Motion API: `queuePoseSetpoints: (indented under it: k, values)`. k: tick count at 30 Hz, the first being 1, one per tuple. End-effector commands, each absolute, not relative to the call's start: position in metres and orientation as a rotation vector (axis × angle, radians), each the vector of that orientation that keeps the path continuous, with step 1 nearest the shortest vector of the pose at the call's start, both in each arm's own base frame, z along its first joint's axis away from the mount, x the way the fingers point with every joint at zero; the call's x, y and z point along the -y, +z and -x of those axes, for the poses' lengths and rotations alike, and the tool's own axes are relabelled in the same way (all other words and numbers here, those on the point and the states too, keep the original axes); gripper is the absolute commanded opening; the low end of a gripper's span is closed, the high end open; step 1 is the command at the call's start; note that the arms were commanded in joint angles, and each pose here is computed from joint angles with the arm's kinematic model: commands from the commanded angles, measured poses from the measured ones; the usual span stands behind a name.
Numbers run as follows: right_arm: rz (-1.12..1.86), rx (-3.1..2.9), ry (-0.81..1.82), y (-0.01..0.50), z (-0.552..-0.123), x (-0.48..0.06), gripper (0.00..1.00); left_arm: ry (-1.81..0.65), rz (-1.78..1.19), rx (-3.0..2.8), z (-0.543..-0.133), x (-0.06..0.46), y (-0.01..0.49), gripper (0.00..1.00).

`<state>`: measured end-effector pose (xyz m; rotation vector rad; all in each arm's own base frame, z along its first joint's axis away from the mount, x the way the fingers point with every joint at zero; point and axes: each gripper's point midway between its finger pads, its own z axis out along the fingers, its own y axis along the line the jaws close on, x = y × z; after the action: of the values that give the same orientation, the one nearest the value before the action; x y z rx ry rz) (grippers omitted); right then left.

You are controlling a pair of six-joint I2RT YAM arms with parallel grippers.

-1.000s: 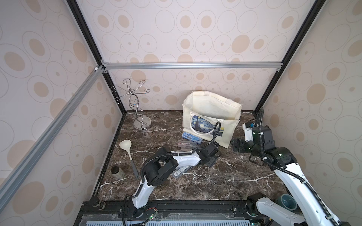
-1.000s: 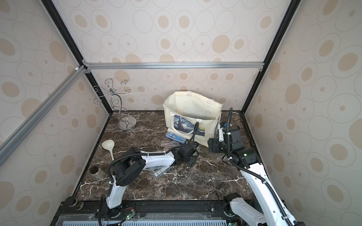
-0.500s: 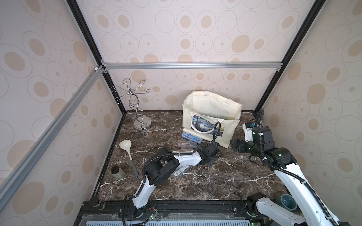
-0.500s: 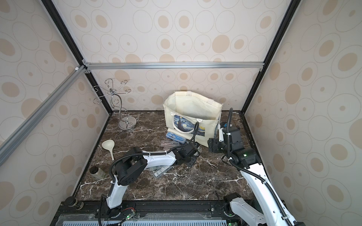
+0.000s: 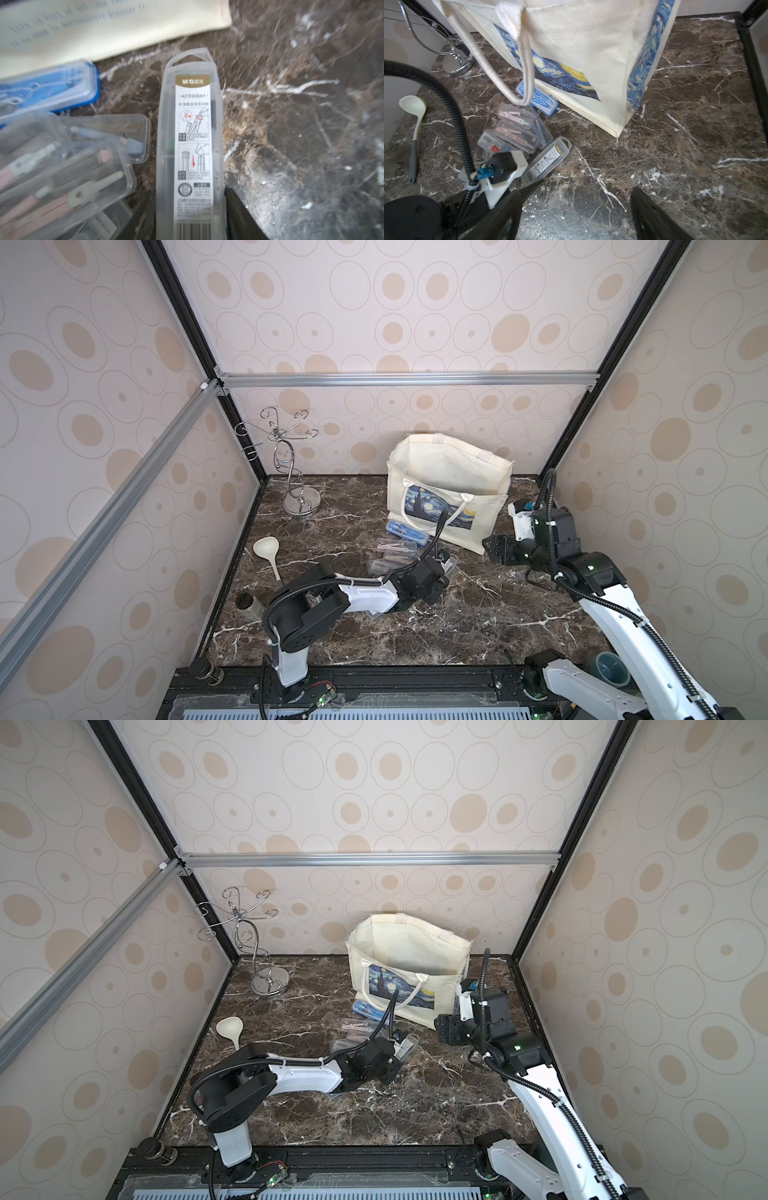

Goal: Put the compass set into the canvas bag
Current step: Pick up the compass set at the center of the board.

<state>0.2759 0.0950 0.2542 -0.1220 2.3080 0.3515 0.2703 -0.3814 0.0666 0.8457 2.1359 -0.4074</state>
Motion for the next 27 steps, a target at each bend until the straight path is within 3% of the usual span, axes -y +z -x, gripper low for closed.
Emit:
queuePoseSetpoints:
  k: [1,14,27]
  values:
    - [0.223,-2.306,0.475,0.252,-0.273,-0.116,0.84,-0.545,-0.733,-1.895,-0.277,0.392,0.133,0.39]
    - [0.26,-2.22,0.917,0.277,-0.278,-0.171,0.75,-0.67,-0.587,-1.6,-0.264,0.367,0.229,0.41]
    - [0.393,-2.156,0.963,0.312,-0.291,-0.223,0.71,-0.633,-0.554,-1.491,-0.265,0.356,0.268,0.42]
